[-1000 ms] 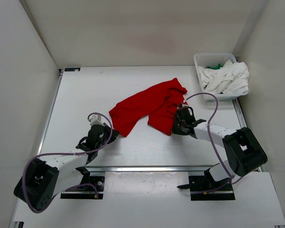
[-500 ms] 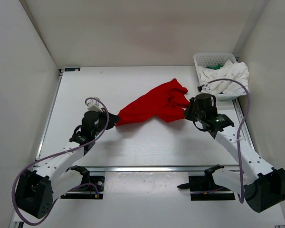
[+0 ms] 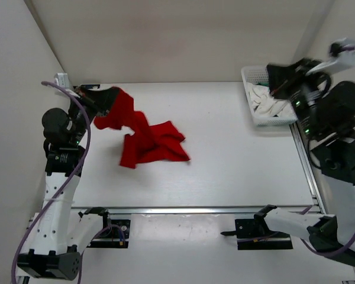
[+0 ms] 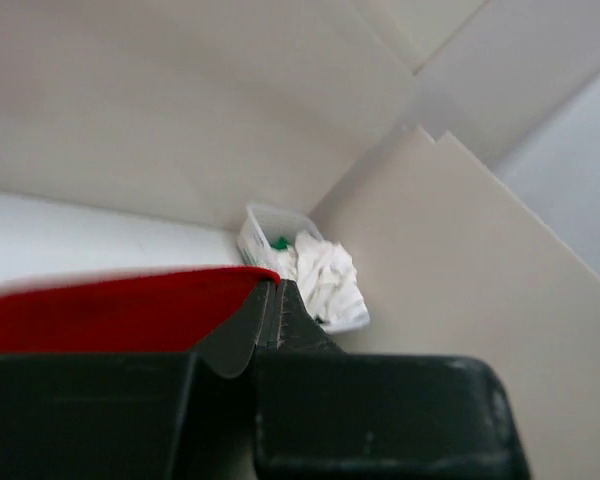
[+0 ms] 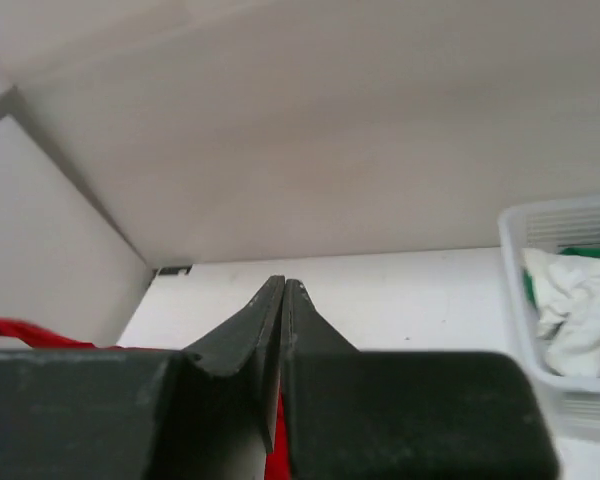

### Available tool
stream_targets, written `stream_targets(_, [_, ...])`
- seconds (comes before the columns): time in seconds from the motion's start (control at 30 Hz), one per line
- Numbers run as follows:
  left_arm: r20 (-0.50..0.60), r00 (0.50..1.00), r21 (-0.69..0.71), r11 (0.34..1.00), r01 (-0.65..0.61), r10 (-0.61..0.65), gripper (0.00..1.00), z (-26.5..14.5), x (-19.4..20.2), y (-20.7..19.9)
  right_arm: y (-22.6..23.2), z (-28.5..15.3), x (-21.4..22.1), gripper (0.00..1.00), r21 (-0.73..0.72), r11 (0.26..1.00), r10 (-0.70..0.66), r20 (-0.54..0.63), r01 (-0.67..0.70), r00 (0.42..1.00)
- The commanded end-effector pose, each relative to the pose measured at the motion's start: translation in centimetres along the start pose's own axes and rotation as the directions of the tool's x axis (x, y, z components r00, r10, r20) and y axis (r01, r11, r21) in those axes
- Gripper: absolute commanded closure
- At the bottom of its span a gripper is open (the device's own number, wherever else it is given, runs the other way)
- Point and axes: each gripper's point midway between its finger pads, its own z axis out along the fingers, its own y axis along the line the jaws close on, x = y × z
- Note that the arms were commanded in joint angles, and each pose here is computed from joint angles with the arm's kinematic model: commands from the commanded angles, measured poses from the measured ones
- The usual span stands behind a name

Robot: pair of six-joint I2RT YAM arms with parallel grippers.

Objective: Fold and stack the t-shirts
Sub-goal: Flatten out the tshirt

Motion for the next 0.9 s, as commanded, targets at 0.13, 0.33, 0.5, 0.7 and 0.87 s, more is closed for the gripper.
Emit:
stream_targets(0.13, [-0.205, 0.969, -0.175, 0.979, 0.103, -0.139, 1.0, -2.9, 11.6, 9.8, -0.2, -0.1, 35.8, 1.0, -0.177, 0.984, -0.114, -0.667, -0.009, 0.736])
stream_targets(0.33, [-0.21, 0.97, -0.202, 0.976, 0.076, -0.119, 1.0, -2.6, 12.2, 11.1, 0.9, 0.2, 47.2, 0.65, -0.238, 0.964, -0.103, -0.743, -0.117, 0.662])
stream_targets(0.5, [-0.204, 0.975, -0.194, 0.979, 0.053, -0.093, 1.0, -1.8, 11.1, 10.6, 5.1, 0.5, 51.6, 0.41, -0.352, 0.909, -0.15, -0.775, -0.222, 0.614])
stream_targets(0.7, [-0.219, 0.97, -0.196, 0.979, 0.06, -0.104, 1.0, -1.6, 11.9, 11.0, 7.5, -0.7, 56.4, 0.4, -0.336, 0.88, -0.122, -0.843, -0.336, 0.524])
stream_targets(0.87, [-0.217, 0.971, -0.191, 0.98, 0.054, -0.096, 1.0, -1.3, 11.6, 10.8, 8.4, -1.3, 58.5, 0.52, -0.301, 0.847, -0.082, -0.888, -0.438, 0.453])
